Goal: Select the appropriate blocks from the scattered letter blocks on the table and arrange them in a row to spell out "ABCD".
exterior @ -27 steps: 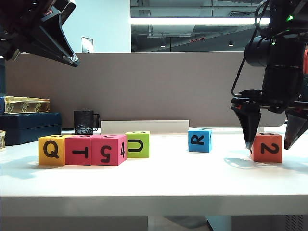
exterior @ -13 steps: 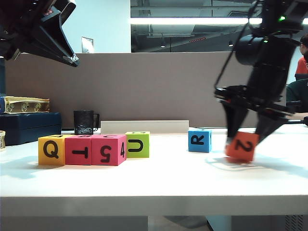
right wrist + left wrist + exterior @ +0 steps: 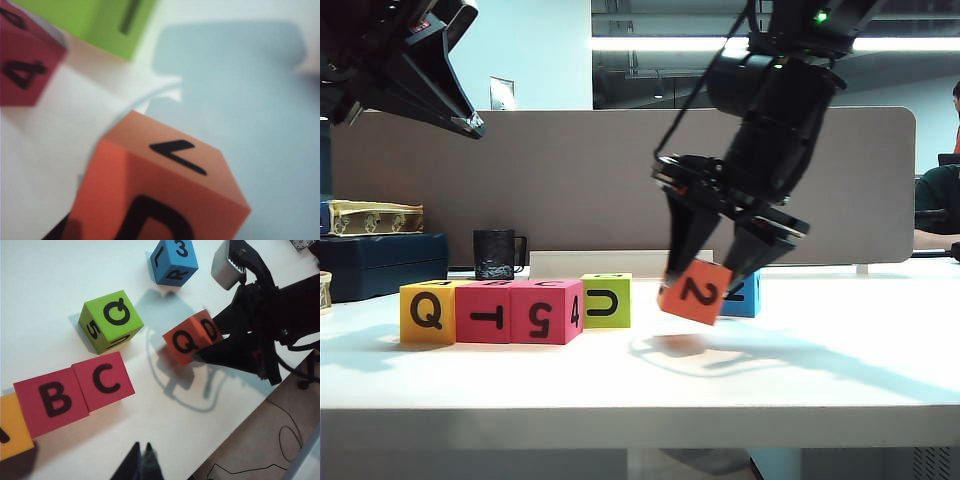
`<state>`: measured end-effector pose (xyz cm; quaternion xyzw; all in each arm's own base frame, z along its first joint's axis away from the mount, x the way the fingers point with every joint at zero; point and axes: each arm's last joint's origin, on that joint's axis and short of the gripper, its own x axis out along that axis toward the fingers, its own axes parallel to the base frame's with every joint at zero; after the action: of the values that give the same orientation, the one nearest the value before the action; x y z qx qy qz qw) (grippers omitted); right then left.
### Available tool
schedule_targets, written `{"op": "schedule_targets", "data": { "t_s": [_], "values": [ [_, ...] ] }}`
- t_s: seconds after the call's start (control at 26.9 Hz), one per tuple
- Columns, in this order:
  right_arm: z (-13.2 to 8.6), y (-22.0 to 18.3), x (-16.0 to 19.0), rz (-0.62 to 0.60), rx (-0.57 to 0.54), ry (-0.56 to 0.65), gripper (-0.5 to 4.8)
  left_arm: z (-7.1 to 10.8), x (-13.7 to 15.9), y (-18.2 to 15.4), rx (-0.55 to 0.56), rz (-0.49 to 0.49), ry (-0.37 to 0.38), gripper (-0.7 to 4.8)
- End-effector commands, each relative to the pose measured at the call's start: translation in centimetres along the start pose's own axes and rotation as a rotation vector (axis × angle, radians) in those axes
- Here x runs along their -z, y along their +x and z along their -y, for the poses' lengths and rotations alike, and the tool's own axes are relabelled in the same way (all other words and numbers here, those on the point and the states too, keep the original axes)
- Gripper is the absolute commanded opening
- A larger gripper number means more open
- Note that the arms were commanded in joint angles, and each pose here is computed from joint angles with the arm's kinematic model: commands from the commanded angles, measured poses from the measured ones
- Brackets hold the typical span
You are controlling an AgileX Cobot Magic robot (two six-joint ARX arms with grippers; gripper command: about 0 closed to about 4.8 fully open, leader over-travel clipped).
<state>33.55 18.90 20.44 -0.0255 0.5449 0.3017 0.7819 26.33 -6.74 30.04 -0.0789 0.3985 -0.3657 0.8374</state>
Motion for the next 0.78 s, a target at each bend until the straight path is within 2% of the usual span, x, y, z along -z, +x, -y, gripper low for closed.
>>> {"op": "schedule_targets", "data": {
  "t_s": [0.04, 0.15, 0.48, 0.6, 0.74, 0.78],
  "values": [
    [-1.5, 0.2, -0.7, 0.068, -0.025, -0.023, 2.29, 0.2, -0.2, -0.2, 0.007, 0.017, 0.012, -0.06],
    [-2.6, 0.6, -0.9, 0.091, -0.042, -0.033, 2.3, 0.2, -0.2, -0.2, 0.007, 0.016, 0.012, -0.06],
    [-2.8, 1.0, -0.6, 0.065, -0.04, -0.024, 2.35, 0.2, 0.0, -0.3, 0.007, 0.003, 0.002, -0.06],
    [-2.8, 1.1, -0.4, 0.05, -0.038, -0.02, 2.92, 0.3, 0.0, -0.3, 0.007, 0.0, 0.0, -0.06],
    [-2.6, 2.0, -0.1, 0.012, -0.037, -0.01, 2.98, 0.3, 0.1, -0.3, 0.008, -0.005, -0.003, -0.06],
    [-2.5, 2.3, -0.1, 0.003, -0.035, -0.007, 3.22, 0.3, 0.1, -0.3, 0.008, -0.009, -0.006, -0.06]
  ]
}}
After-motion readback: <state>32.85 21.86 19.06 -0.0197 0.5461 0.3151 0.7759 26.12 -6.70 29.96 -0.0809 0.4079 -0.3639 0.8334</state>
